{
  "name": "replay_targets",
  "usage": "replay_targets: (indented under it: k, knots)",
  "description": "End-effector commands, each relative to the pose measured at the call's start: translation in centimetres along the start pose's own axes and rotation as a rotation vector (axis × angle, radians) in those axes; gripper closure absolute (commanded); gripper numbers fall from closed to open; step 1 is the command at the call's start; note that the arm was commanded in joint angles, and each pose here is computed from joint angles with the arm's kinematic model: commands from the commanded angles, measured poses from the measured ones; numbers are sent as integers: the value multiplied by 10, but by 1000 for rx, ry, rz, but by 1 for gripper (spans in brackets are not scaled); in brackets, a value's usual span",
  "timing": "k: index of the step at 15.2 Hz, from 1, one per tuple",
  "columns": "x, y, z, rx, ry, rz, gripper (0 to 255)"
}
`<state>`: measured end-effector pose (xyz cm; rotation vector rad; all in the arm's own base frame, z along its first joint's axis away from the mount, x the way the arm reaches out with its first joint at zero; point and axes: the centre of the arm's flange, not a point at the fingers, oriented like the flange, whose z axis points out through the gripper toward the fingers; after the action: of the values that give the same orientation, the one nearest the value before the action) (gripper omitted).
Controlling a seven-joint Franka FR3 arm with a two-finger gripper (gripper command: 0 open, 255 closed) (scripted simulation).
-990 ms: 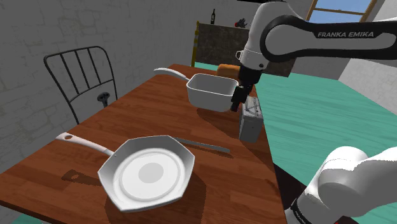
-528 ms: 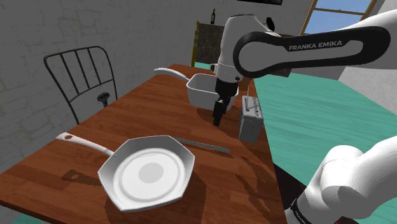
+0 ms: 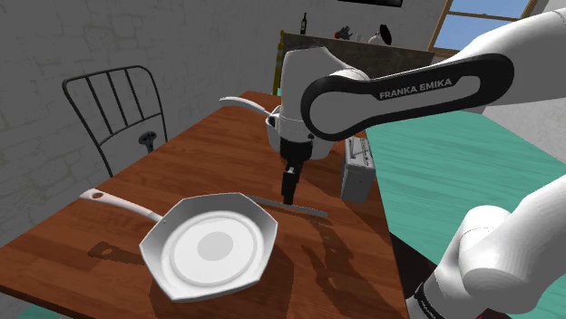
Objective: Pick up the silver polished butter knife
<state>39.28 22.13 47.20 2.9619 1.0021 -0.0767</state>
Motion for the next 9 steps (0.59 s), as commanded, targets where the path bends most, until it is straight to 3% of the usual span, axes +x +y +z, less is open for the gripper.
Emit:
replay_targets:
  k: [1, 7, 8, 9]
  knots:
    - [3, -1, 9, 0, -1, -4, 0]
    - [4, -1, 33, 0, -1, -4, 0]
    - [5, -1, 33, 0, -1, -4, 255]
    - [5, -1, 34, 0, -1, -4, 255]
